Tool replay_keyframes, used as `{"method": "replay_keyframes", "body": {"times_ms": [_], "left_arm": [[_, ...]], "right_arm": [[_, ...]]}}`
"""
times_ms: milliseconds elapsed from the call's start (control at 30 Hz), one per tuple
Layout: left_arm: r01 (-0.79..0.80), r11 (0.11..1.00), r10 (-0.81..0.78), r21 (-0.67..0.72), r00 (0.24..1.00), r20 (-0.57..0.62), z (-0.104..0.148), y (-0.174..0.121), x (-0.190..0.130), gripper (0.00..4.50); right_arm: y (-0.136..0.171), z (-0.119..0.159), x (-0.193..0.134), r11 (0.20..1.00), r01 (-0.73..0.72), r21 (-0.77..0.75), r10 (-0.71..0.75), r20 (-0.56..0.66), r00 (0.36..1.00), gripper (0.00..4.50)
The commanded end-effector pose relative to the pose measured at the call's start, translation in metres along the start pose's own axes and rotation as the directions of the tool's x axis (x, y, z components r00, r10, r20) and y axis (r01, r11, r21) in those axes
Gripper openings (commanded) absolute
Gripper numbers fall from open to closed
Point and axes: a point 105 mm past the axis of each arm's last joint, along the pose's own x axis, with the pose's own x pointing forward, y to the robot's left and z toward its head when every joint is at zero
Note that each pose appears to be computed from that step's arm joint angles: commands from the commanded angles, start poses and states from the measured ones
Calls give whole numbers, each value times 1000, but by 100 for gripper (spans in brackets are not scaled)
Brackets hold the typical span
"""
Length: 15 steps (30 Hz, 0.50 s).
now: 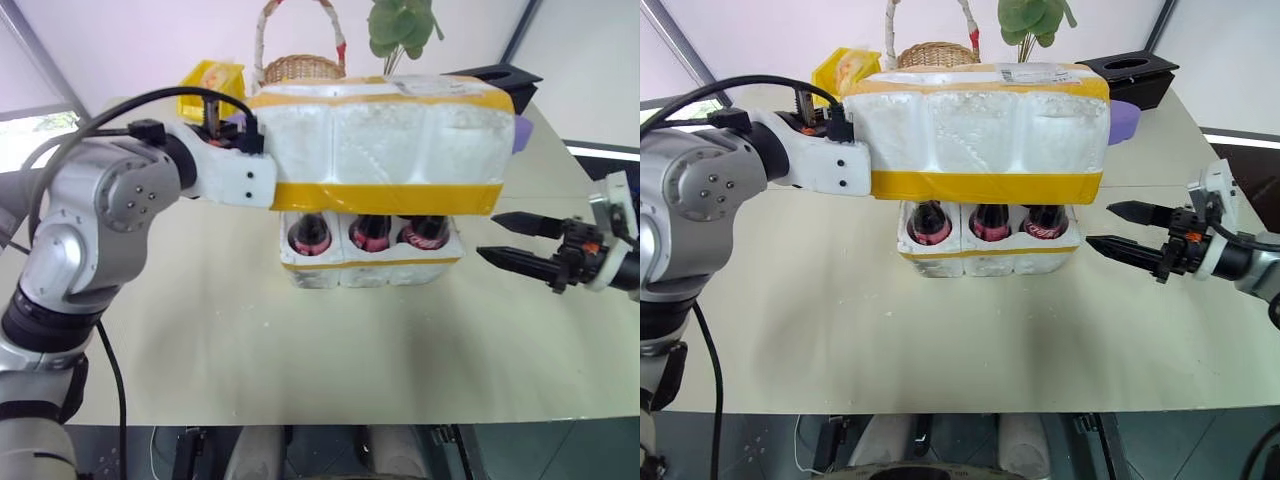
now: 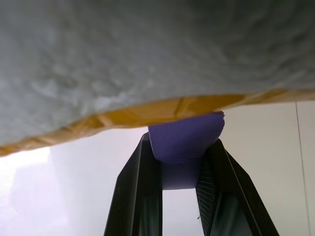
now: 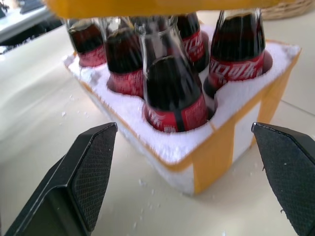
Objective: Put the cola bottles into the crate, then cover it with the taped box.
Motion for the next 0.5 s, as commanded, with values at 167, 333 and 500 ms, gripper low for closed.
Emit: {"method": "replay_keyframes", "body": {"times_ms": [167,333,500], "left_arm": [[2,985,-1,173,1000,-6,3,7,-5,36],[-8,987,8,162,1000,1,4,10,-6,285],[-36,989,33,141,999,25,7,17,-7,446]], "right_arm": [[0,24,-9,998,7,-64,-4,43,999,450],[0,24,-8,998,-1,-65,4,46,999,450],[-4,24,-6,998,3,-61,0,52,999,450]]}}
